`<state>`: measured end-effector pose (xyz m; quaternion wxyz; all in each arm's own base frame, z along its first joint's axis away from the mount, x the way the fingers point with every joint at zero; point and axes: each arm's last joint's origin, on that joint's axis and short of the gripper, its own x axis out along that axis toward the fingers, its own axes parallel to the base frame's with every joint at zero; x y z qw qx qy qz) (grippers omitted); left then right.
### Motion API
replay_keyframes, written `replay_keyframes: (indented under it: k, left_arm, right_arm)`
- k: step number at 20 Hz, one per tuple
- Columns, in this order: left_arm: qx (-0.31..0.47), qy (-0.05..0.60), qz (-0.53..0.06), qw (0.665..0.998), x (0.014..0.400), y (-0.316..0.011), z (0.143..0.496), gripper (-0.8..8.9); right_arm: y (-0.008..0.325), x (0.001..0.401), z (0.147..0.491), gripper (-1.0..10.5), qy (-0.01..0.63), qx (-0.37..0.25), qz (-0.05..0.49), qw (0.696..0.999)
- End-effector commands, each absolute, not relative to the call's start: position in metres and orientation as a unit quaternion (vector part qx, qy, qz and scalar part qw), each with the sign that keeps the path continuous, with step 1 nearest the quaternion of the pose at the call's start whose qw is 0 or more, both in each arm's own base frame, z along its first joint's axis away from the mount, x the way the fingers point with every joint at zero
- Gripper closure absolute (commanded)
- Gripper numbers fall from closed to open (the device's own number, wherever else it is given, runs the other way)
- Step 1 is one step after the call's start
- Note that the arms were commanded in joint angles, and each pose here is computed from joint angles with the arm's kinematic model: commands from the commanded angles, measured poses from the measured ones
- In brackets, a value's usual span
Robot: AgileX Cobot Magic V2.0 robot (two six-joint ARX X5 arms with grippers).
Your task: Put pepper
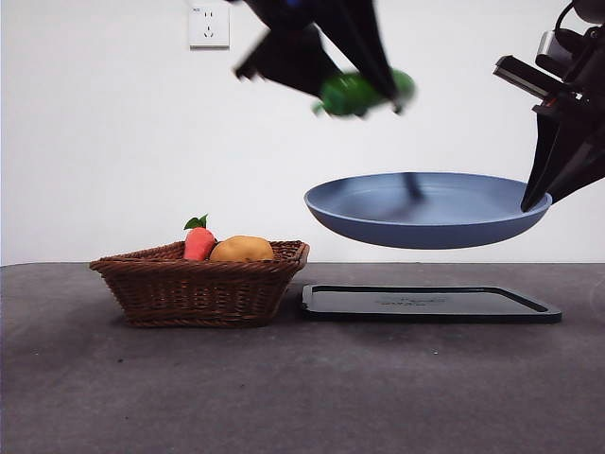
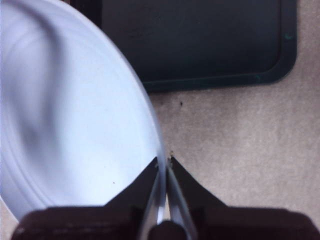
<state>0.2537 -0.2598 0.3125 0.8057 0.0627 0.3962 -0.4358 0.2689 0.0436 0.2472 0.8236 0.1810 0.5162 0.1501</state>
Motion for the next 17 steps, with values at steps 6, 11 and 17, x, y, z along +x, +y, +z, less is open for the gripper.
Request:
replay_keyframes:
  k: [6,11,17]
  left_arm:
    - [0.121,0.4,-0.434,0.798,0.269,-0.303,0.259,6.76]
    - [0.138,0.406,-0.414,0.803,0.272,-0.304,0.25,6.42]
    - [0.138,0.408,-0.416,0.801,0.271,-0.305,0.249,5.92]
  right_arm:
    - [0.046,0.27,0.247,9.4,0.529,0.197,0.156,0.811]
    - [0.046,0.268,0.247,9.4,0.535,0.198,0.154,0.807]
    - [0.045,0.266,0.245,9.4,0.548,0.2,0.149,0.799]
